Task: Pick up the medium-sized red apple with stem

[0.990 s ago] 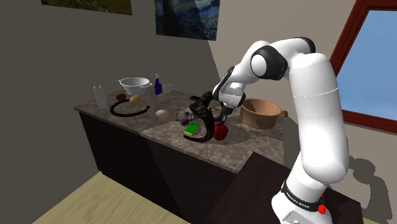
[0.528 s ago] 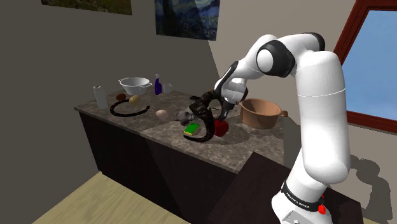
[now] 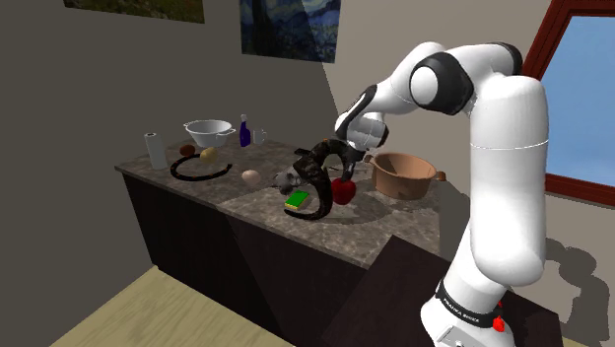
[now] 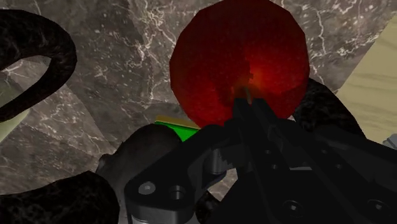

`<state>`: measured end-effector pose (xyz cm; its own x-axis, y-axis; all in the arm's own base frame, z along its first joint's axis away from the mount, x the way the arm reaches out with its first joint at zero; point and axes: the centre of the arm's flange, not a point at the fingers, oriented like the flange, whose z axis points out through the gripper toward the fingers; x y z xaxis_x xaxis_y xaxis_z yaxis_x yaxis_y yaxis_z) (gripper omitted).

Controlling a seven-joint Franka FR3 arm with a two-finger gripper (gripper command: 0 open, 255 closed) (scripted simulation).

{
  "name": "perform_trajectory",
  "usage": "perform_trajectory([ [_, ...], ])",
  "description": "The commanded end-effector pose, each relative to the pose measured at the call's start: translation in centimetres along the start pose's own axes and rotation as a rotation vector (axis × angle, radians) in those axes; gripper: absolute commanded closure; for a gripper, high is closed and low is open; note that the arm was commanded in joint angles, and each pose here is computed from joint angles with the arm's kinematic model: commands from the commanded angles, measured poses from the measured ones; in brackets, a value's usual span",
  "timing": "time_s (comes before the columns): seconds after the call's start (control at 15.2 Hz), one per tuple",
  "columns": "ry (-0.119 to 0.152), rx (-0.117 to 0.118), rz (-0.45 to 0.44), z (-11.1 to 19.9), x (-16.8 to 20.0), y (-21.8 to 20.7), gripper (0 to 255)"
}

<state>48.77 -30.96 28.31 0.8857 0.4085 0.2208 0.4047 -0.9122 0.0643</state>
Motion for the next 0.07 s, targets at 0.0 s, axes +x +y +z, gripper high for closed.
perform_trajectory([
  [0.0,-0.001,0.000,0.000,-0.29,0.10,0.07,255],
])
